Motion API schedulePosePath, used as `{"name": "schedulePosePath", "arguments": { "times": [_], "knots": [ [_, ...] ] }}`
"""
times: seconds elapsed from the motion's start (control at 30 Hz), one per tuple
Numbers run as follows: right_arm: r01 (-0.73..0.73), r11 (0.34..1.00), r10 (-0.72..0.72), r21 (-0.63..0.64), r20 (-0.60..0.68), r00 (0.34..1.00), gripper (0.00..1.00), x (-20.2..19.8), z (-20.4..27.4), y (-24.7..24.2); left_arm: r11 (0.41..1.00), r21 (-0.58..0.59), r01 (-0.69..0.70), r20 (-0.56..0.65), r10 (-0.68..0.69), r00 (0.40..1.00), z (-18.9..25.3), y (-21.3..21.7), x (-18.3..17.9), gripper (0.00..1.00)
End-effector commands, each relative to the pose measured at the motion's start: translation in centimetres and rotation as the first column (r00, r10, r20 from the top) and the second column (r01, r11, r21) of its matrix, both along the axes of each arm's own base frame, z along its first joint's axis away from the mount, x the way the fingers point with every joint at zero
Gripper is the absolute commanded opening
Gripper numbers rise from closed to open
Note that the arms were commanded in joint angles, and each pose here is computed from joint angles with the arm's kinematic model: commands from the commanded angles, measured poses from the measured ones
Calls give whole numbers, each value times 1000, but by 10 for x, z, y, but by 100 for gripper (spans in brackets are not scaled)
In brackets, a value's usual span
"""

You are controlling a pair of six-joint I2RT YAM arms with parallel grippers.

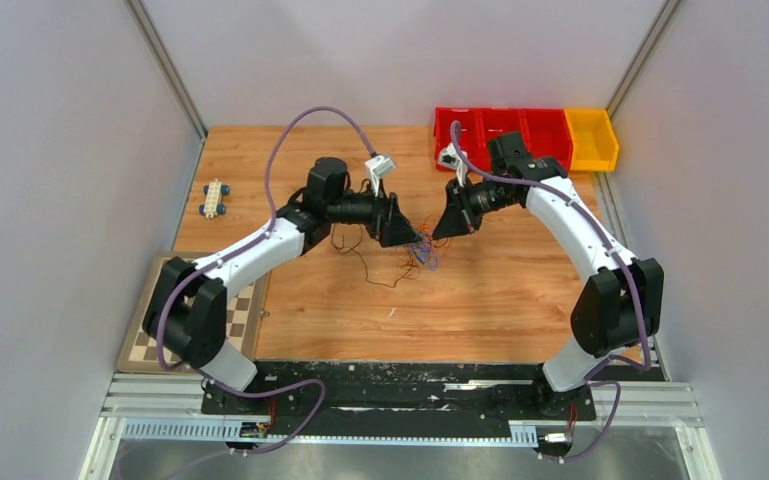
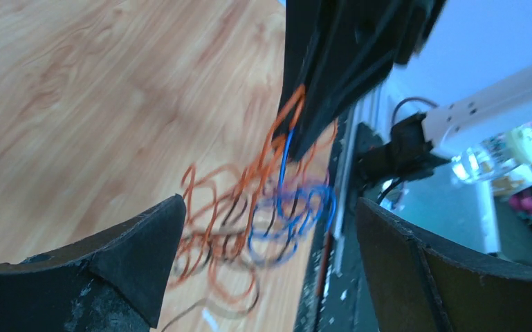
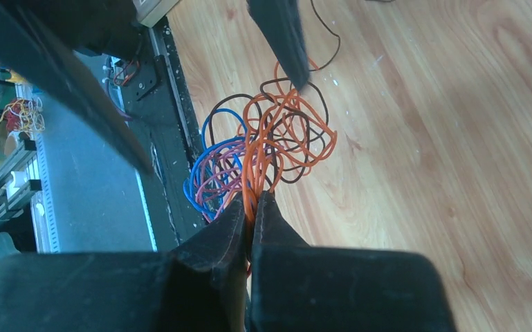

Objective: Untangle the cables

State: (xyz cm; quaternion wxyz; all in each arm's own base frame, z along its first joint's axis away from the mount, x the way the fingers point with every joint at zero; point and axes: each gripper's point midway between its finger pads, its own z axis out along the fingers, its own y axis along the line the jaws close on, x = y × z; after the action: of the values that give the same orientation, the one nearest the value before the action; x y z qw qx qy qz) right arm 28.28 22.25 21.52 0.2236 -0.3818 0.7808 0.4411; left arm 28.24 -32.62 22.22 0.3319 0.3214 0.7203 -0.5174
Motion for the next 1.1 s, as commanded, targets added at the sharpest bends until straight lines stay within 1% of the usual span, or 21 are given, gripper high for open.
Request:
{"name": "schedulePosePath", "arguments": {
  "times": [0.0,0.1,0.17,0.23,0.27,0.3,0.33,0.43,0.47,0.5,0.53,0.57,0.6,0.73,0.77,0.8,0.83,0.93,0.97,1.0,1.07],
  "knots": [
    [7,999,-10,48,46,999,1,13,18,20,991,-107,-77,-130,63,990,24,-36,21,100],
    [15,998,-17,53,49,999,1,17,22,23,995,-61,-79,-179,67,982,10,-45,25,100],
    [20,999,-22,45,54,998,2,18,21,22,997,-39,-69,-207,60,977,-1,-45,21,96],
    [27,999,-28,37,53,998,2,19,18,20,999,-22,-45,-216,40,975,-8,-43,14,85],
    [34,999,-35,30,47,998,2,19,15,18,999,-18,-32,-196,28,980,-8,-41,12,77],
    [44,999,-45,22,41,998,2,20,12,15,1000,1,-22,-209,22,978,-14,-37,6,72],
    [57,998,-57,14,36,998,2,21,9,11,1000,7,-12,-178,13,984,-13,-34,4,64],
    [106,994,-106,2,32,994,0,28,5,-4,999,43,0,-171,7,985,-26,-20,-6,50],
    [118,993,-118,1,35,992,0,30,6,-8,999,44,3,-169,4,986,-26,-16,-8,34],
    [128,992,-128,1,39,991,0,32,6,-12,998,64,7,-181,5,983,-33,-9,-9,24],
    [138,990,-138,2,43,990,0,33,8,-15,996,92,10,-205,9,979,-40,-4,-12,7],
    [149,989,-149,-3,46,988,0,34,8,-19,994,111,13,-184,8,983,-44,2,-9,3],
    [160,987,-160,-10,51,986,0,35,7,-24,990,137,13,-198,14,980,-48,8,-10,0],
    [255,962,-243,-98,121,962,0,46,-7,-62,981,191,-38,-144,66,987,-50,43,1,0],
    [292,948,-274,-126,143,951,0,51,-11,-76,978,197,-66,-105,88,991,-46,57,9,0],
    [333,930,-308,-154,163,937,0,55,-15,-92,973,217,-76,-118,103,988,-49,67,8,0],
    [372,912,-343,-174,178,922,0,60,-18,-109,968,228,-101,-77,121,990,-47,81,15,0],
    [504,836,-462,-219,216,860,0,72,-23,-166,946,292,-139,-67,165,984,-55,118,15,0],
    [536,812,-491,-229,226,841,0,75,-24,-182,939,302,-163,-32,180,983,-54,133,20,0],
    [564,791,-513,-238,243,823,0,77,-22,-195,932,321,-166,-45,190,981,-57,142,17,0],
    [611,749,-549,-257,275,789,0,80,-20,-220,918,350,-187,-9,203,979,-58,163,19,0]
  ]
}}
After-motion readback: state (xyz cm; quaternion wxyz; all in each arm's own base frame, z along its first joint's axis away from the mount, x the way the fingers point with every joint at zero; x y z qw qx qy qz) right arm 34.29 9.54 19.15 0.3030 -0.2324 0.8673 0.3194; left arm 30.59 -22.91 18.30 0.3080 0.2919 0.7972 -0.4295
